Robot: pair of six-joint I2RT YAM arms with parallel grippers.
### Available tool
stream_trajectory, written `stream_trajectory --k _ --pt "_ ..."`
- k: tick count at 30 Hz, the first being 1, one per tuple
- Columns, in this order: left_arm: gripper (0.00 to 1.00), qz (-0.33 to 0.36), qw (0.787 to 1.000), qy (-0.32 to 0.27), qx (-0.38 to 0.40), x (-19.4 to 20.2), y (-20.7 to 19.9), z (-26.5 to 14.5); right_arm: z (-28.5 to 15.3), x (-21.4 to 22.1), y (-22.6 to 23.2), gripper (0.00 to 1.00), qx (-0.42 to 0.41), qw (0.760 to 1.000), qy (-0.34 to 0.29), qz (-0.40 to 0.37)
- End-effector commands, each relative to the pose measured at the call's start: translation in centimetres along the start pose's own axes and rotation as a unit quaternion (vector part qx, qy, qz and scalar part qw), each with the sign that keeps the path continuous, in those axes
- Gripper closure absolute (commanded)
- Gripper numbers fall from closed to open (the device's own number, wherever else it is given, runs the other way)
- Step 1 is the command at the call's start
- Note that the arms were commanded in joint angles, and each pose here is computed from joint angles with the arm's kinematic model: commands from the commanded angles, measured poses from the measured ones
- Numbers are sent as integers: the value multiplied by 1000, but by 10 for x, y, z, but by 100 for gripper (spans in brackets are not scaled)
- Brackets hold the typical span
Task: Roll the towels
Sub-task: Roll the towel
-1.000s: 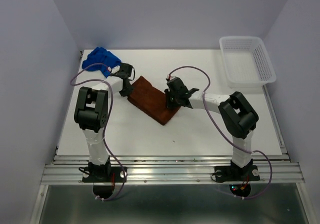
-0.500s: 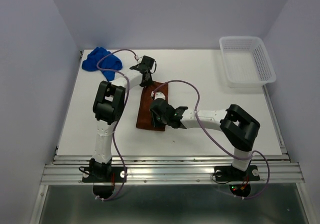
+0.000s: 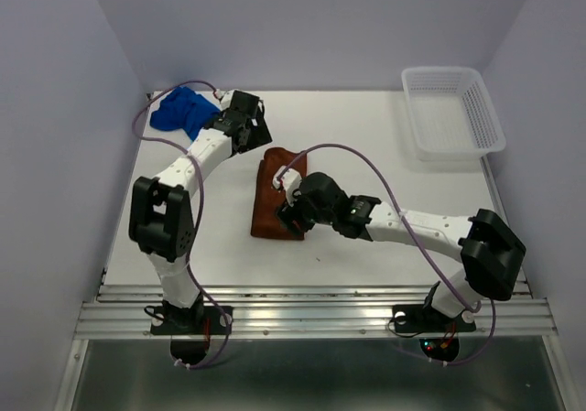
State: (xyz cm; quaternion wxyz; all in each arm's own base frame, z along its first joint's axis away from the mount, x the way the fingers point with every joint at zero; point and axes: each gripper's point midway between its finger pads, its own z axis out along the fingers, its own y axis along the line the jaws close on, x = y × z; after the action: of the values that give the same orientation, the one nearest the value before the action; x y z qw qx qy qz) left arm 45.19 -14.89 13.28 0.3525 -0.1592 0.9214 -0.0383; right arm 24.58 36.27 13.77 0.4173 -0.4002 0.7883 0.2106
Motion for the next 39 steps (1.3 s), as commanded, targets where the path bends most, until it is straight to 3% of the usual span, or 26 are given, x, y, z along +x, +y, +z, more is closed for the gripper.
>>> stream_trajectory --k 1,4,5,6,7,12,16,20,24,27,29,33,39 --pt "1 -48 999 -7 -20 11 26 -39 5 17 11 27 -63 987 27 -144" --pt "1 -72 997 23 -13 52 45 -46 13 24 11 27 -71 983 39 -164" --pt "1 -73 995 65 -3 87 52 -44 15 23 12 27 -72 983 40 -166" --pt "1 -86 994 56 29 87 46 -51 18 24 11 27 -70 983 41 -165" --pt "1 -86 991 89 39 117 51 -49 19 21 11 27 -69 983 37 -165" --pt "2 -87 987 120 64 160 53 -57 24 32 12 34 -69 985 41 -151" --pt "11 -86 984 146 50 191 68 -57 28 43 15 34 -78 984 55 -149" --pt "22 -96 979 169 55 212 74 -58 35 53 16 34 -85 982 72 -154" --pt "41 -96 977 181 52 223 79 -57 42 60 19 34 -89 979 87 -164" --pt "66 -96 977 185 51 228 81 -56 47 68 17 35 -87 977 98 -168" --pt "73 -97 976 186 58 229 79 -55 50 72 21 35 -90 976 102 -170" --pt "97 -97 975 189 59 231 78 -55 56 85 19 36 -70 974 123 -180" --pt "99 -100 976 187 48 229 81 -56 57 98 18 50 -21 971 133 -199"
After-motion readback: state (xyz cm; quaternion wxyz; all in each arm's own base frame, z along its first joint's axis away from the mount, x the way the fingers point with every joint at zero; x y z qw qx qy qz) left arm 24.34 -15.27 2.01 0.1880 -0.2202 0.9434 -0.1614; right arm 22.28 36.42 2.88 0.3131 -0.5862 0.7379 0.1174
